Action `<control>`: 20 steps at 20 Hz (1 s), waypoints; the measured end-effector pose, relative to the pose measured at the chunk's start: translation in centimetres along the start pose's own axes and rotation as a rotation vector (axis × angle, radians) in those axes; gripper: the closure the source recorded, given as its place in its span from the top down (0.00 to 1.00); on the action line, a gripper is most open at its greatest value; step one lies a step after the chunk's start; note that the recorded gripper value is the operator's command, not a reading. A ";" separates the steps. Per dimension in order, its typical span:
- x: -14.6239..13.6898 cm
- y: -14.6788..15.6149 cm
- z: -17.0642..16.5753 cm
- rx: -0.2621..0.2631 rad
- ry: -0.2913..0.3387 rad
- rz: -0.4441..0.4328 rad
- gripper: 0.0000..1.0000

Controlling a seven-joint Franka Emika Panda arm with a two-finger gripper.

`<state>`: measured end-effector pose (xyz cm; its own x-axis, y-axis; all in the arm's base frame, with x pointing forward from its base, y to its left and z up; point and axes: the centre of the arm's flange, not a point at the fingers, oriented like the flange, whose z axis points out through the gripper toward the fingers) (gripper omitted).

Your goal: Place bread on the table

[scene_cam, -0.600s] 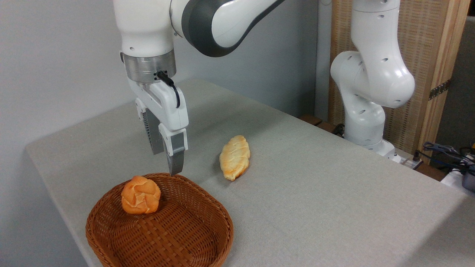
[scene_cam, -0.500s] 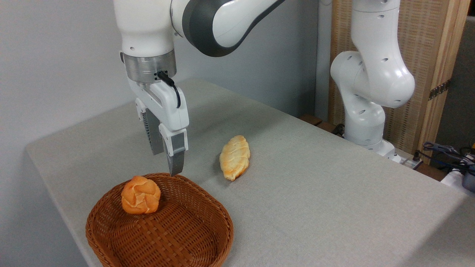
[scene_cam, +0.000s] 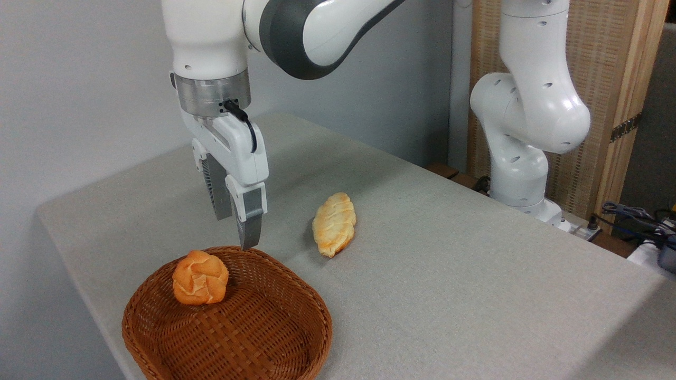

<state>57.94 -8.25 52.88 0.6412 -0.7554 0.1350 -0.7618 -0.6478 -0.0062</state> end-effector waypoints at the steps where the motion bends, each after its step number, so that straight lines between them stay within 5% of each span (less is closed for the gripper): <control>1: 0.0 0.0 0.0 0.000 0.000 0.000 1.00; 20: 0.2 0.2 0.1 -0.001 0.000 0.005 1.00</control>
<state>57.94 -8.57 52.80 0.6373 -0.7588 0.1345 -0.7652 -0.6438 -0.0058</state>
